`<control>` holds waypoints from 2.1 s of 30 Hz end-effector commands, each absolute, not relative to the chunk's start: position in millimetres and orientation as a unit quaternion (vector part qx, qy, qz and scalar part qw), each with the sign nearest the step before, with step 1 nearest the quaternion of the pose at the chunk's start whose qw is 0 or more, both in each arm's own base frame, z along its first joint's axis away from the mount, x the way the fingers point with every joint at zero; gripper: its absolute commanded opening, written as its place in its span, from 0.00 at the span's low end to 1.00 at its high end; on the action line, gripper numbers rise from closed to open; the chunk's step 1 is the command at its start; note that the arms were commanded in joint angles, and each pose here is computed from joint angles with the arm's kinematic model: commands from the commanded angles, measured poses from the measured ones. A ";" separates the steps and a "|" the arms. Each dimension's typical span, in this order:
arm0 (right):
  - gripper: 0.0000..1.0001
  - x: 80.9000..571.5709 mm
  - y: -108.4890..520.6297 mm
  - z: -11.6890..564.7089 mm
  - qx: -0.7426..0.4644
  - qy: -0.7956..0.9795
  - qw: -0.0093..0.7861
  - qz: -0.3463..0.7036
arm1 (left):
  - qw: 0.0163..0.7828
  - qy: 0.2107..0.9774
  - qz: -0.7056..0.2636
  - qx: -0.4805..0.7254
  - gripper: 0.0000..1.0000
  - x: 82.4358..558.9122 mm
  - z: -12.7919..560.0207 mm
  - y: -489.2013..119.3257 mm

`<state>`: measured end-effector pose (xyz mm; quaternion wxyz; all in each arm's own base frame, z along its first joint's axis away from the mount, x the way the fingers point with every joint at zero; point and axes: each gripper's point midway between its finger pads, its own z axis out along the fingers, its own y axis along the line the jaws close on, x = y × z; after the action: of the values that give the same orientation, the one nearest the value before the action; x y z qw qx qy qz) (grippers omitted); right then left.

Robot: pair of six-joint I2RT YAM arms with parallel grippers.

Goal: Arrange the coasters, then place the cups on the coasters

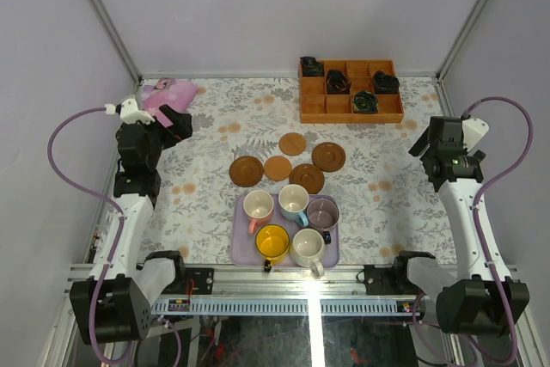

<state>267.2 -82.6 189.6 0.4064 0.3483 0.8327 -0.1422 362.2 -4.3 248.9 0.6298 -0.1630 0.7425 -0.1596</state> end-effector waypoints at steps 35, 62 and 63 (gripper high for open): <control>0.34 348.0 100.8 159.7 0.087 0.916 0.381 0.095 | 0.539 0.818 -0.186 -0.075 1.00 362.1 180.1 -72.3; 0.00 411.1 188.2 66.1 -0.030 0.946 0.280 0.164 | 0.418 0.874 -0.249 -0.002 0.05 384.7 87.9 -158.4; 0.00 412.4 190.0 64.9 -0.030 0.946 0.277 0.165 | 0.413 0.874 -0.254 0.002 0.04 384.2 86.3 -163.0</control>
<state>393.1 175.3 48.5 0.2543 -0.0069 0.9563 0.1443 368.6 -140.1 65.9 0.3881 -0.0289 0.8949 -0.2185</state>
